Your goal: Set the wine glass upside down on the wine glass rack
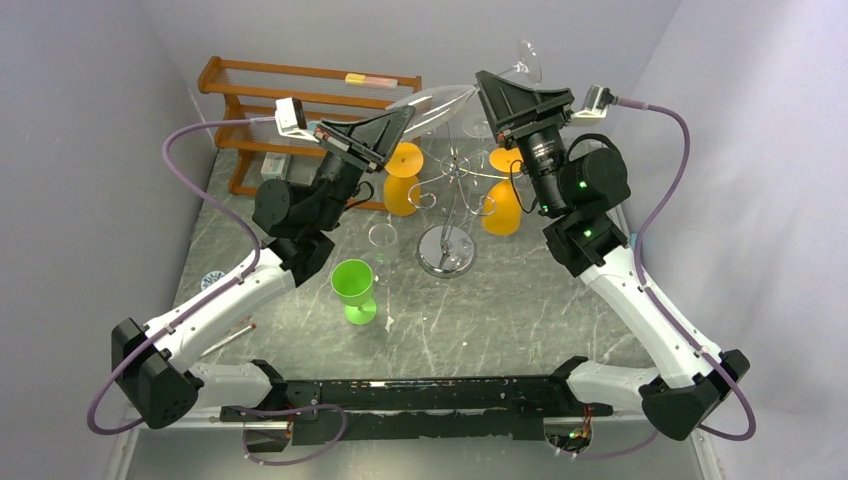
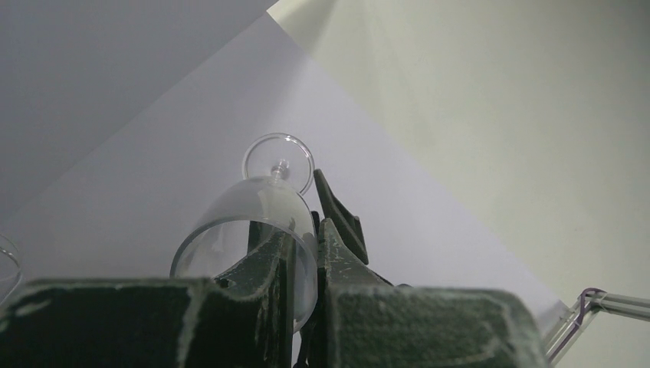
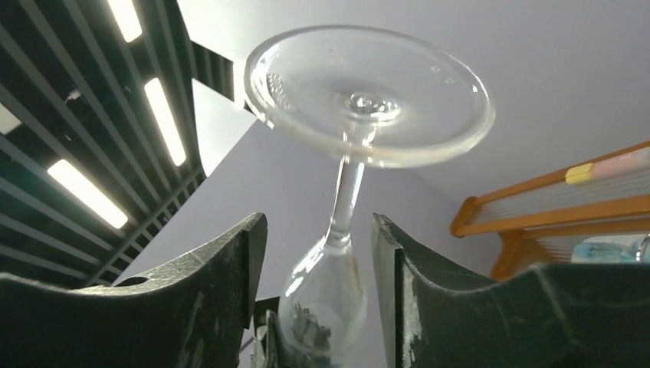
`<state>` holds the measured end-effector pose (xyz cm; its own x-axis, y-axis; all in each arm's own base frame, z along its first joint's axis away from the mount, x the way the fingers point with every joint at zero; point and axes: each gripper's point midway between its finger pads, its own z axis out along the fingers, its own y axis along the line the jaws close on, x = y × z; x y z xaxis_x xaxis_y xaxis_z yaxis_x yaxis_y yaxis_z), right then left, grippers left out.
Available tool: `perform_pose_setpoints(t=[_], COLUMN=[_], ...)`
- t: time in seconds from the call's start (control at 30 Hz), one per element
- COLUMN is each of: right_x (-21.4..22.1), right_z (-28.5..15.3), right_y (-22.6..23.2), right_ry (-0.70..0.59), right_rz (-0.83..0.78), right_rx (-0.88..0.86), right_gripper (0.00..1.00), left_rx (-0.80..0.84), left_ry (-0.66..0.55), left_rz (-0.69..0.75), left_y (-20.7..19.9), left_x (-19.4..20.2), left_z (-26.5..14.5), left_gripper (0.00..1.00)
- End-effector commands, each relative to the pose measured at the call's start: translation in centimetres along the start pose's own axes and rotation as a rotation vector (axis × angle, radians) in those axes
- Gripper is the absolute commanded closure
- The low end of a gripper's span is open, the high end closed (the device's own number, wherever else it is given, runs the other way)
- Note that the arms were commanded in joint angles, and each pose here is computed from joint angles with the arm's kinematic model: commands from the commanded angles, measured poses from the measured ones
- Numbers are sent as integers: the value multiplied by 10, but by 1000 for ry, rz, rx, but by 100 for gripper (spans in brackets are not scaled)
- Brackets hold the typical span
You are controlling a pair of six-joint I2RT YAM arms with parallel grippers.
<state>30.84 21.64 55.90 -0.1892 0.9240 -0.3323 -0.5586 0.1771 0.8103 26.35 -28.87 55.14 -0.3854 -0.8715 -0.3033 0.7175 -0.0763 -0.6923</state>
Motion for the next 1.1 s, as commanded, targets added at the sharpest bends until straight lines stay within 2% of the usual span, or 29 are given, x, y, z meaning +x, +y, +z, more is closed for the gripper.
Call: perform_pose_setpoints(t=[0.0, 0.27, 0.67, 0.73, 0.8, 0.83, 0.97, 1.07], right_x=[-11, -4, 13, 15, 15, 14, 4, -3], right_z=[7, 5, -1, -2, -3, -3, -4, -8], right_y=[20, 25, 24, 24, 23, 23, 31, 41], right_ry=[-32, -1, 41, 45, 42, 38, 12, 20], right_rz=[57, 70, 58, 52, 45, 38, -22, -78], right_rx=[-23, -61, -89, -90, -89, -89, -97, -84], right_gripper=[46, 68, 75, 82, 95, 100, 100, 100], left_rx=[106, 119, 138, 138, 136, 138, 108, 77], left_ry=[-48, -44, -48, -50, -42, -37, -34, -18], left_rz=[-54, -83, -119, -119, -120, -122, -120, -65], left_y=[-32, -36, -39, -39, -38, -38, -32, -32], left_x=[-12, -11, -7, -6, -4, -3, -2, -2], left_z=[-7, -12, -11, -12, -12, -13, -22, -29], left_gripper=[95, 95, 95, 95, 95, 92, 66, 39])
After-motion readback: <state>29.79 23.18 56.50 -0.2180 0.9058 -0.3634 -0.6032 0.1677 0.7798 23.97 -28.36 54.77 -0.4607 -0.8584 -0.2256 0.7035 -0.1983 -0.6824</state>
